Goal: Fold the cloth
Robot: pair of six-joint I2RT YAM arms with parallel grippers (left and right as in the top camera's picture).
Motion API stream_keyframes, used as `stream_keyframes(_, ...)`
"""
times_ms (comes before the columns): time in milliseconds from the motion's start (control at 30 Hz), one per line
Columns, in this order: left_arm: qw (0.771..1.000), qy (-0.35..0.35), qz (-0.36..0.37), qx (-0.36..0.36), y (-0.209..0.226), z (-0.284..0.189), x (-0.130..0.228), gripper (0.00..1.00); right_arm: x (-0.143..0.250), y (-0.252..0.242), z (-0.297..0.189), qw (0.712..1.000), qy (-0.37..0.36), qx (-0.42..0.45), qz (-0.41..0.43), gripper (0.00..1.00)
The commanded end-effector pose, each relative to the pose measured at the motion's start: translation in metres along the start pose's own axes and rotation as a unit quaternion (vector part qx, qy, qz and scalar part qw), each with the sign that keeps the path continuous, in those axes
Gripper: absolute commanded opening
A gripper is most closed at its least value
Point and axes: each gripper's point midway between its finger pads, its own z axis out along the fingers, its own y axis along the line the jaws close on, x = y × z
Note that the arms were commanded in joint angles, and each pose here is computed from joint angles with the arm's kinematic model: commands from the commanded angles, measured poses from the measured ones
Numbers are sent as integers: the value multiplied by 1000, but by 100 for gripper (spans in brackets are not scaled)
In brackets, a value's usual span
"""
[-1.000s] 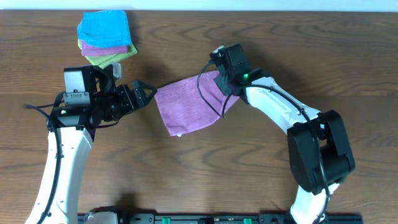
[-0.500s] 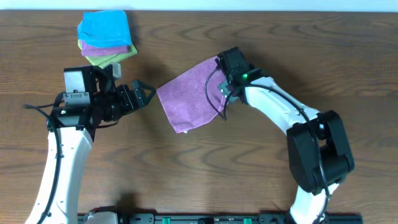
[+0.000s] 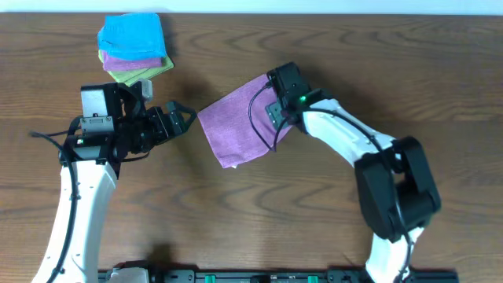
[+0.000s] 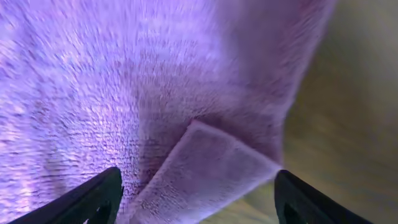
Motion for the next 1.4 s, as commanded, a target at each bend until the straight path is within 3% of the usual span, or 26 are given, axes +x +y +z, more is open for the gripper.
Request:
stream_keyframes(0,1000,-13,17,0,-4,-4,-9,95,7,13,11,1000,14,-6,0,77)
stream_keyframes(300,1000,-13,17,1,-4,-4,-9,95,10,18,11,1000,19,-2,-8,72)
stream_keyframes(433,1000,-13,17,1,-4,-4,-9,95,15,6,10,999,30,30,-11,64)
stream_keyframes(567,1000,-13,17,1,-4,-4,-9,95,20,-2,11,998,41,44,-10,43)
stream_keyframes(733,1000,-13,17,1,-4,-4,-9,95,25,-16,9,996,50,78,-5,2)
stream_keyframes(1100,1000,-13,17,1,-4,-4,-9,95,69,-46,-8,973,124,179,79,2)
stream_keyframes(1300,1000,-13,14,1,-4,-4,-9,95,97,-60,-23,947,156,237,153,21)
stream_keyframes(1367,1000,-12,3,1,-4,-4,-9,95,100,-61,-26,944,162,241,154,24)
